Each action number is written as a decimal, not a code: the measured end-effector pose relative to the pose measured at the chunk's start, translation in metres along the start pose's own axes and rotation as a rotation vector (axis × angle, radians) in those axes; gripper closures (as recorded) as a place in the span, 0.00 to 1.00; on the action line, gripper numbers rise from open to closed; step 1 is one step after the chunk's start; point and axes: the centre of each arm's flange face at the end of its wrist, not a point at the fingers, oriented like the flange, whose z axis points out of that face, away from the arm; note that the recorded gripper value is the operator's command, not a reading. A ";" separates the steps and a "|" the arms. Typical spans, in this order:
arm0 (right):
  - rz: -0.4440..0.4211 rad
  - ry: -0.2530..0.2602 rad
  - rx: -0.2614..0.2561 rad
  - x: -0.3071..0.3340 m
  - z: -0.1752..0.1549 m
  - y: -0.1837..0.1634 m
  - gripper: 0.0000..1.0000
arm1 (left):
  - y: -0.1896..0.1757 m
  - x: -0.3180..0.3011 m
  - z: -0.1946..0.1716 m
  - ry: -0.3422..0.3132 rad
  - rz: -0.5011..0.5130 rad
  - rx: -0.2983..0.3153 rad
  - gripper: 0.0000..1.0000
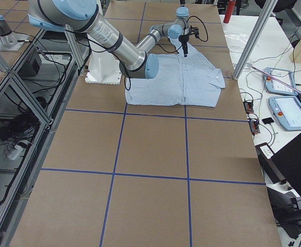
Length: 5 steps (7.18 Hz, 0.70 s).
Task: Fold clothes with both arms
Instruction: 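Release the sleeve and raise the right gripper away from the shirt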
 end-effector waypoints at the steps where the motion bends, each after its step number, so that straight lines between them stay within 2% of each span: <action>1: 0.017 0.024 -0.021 0.042 -0.010 -0.007 0.00 | 0.031 0.014 0.021 0.003 -0.078 0.022 0.07; 3: -0.012 0.023 -0.049 0.151 -0.017 -0.005 0.00 | 0.080 0.045 0.060 -0.020 -0.175 0.051 0.17; 5: -0.042 0.016 -0.068 0.233 -0.024 0.004 0.00 | 0.104 0.064 0.083 -0.039 -0.179 0.049 0.23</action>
